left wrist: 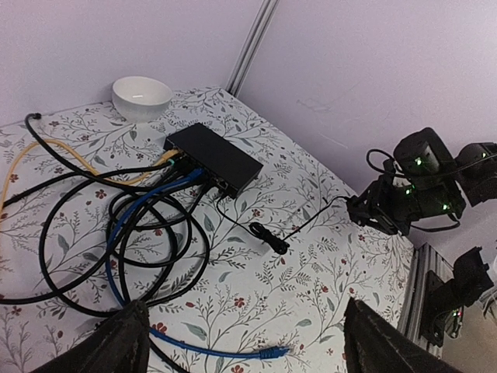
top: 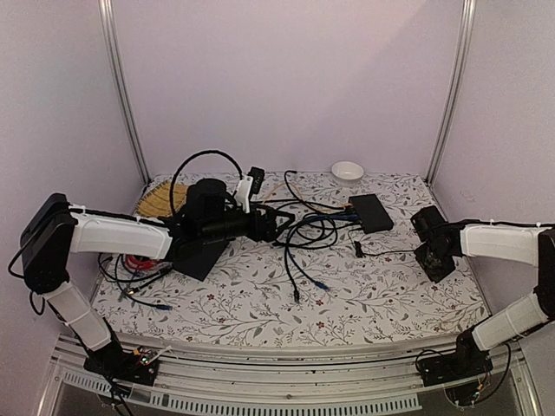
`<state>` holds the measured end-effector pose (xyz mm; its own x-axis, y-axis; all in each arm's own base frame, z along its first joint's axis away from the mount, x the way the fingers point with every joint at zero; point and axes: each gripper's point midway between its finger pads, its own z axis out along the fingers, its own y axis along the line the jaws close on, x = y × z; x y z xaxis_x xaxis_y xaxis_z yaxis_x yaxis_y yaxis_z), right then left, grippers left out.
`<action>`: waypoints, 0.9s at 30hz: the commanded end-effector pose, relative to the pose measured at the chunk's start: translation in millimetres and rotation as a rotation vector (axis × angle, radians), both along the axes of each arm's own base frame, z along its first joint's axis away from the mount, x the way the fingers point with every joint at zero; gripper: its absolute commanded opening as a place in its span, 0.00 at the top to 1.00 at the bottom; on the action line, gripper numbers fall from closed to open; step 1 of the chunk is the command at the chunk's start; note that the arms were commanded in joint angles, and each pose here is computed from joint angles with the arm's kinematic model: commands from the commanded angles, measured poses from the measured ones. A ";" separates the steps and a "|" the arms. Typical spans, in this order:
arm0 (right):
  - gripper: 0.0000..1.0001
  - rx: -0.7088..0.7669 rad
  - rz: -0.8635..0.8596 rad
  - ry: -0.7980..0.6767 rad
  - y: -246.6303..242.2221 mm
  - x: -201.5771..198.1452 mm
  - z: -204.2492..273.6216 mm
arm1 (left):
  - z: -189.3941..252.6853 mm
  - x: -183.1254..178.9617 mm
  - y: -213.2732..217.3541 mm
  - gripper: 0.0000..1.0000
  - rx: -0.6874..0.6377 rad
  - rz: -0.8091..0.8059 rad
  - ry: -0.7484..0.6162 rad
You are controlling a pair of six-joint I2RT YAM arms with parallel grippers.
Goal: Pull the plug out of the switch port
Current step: Place the connector at the center of the board.
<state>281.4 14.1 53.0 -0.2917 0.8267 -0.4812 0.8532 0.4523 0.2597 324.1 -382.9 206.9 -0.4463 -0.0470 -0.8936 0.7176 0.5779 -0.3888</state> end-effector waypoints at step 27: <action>0.16 -0.092 0.101 -0.123 -14.3 100.1 46.4 | 4.6 44.2 -31.8 0.14 0.053 -0.060 -0.023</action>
